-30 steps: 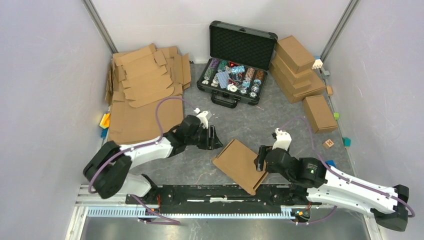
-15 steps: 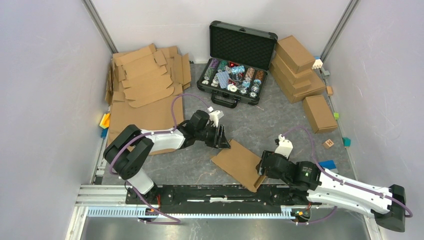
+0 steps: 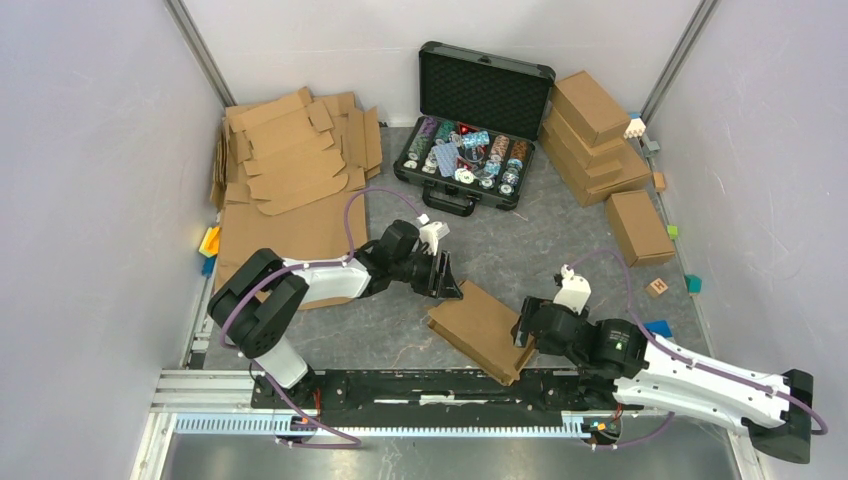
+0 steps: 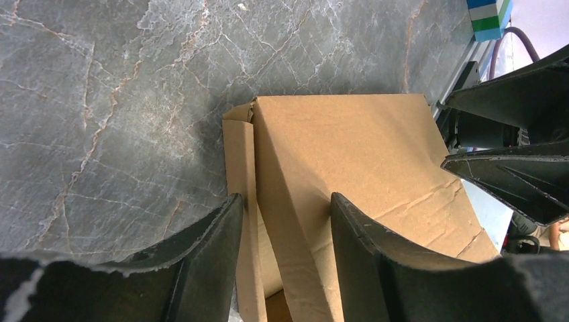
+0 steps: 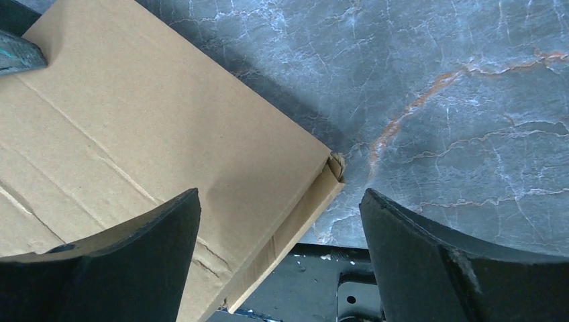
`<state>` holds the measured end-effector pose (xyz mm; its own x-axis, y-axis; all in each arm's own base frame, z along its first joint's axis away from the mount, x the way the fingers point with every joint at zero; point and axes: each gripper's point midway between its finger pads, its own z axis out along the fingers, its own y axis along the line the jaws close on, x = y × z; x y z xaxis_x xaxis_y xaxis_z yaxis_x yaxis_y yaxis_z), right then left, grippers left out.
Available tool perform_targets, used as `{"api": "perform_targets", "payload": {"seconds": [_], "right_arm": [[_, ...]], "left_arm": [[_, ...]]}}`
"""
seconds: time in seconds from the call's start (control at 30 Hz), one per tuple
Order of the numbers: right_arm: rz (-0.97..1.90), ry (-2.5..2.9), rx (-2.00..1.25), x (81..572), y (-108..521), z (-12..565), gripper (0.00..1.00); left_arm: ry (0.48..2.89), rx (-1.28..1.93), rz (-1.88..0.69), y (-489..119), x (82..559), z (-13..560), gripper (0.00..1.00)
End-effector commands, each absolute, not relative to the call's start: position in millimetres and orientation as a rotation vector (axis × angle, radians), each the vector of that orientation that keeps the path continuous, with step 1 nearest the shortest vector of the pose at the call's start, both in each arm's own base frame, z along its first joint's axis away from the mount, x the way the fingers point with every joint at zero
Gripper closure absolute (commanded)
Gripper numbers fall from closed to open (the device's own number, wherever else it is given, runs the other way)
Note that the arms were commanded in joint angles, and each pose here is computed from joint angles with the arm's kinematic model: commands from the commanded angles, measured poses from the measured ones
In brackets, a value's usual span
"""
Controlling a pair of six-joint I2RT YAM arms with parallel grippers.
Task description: Fold the paper box
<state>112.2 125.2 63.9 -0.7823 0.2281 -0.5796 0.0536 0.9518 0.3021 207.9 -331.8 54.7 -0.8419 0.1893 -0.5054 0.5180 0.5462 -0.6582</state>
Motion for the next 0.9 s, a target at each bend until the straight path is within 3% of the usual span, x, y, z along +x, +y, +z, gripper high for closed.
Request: {"api": "perform_targets", "payload": {"seconds": [0.0,0.33,0.57,0.67,0.87], "right_arm": [[0.360,2.450,0.233,111.3,122.0,67.4,0.06],[0.594,2.470,0.268,104.4,156.5,49.6,0.17],[0.549,2.454,0.276,110.5,155.1,47.5,0.42],[0.543,2.451,0.273,112.0,156.1,44.2,0.61],[0.457,2.456,0.231,115.5,151.3,35.2,0.66]], "left_arm": [[2.338,0.644,-1.205,-334.8,211.4,68.2,0.42],[2.396,0.655,-1.157,-323.2,201.0,50.8,0.45],[2.411,0.679,-1.158,-326.6,194.7,42.4,0.59],[2.424,0.700,-1.166,-329.5,191.0,37.5,0.67],[2.423,0.732,-1.171,-331.4,184.7,33.0,0.71]]}}
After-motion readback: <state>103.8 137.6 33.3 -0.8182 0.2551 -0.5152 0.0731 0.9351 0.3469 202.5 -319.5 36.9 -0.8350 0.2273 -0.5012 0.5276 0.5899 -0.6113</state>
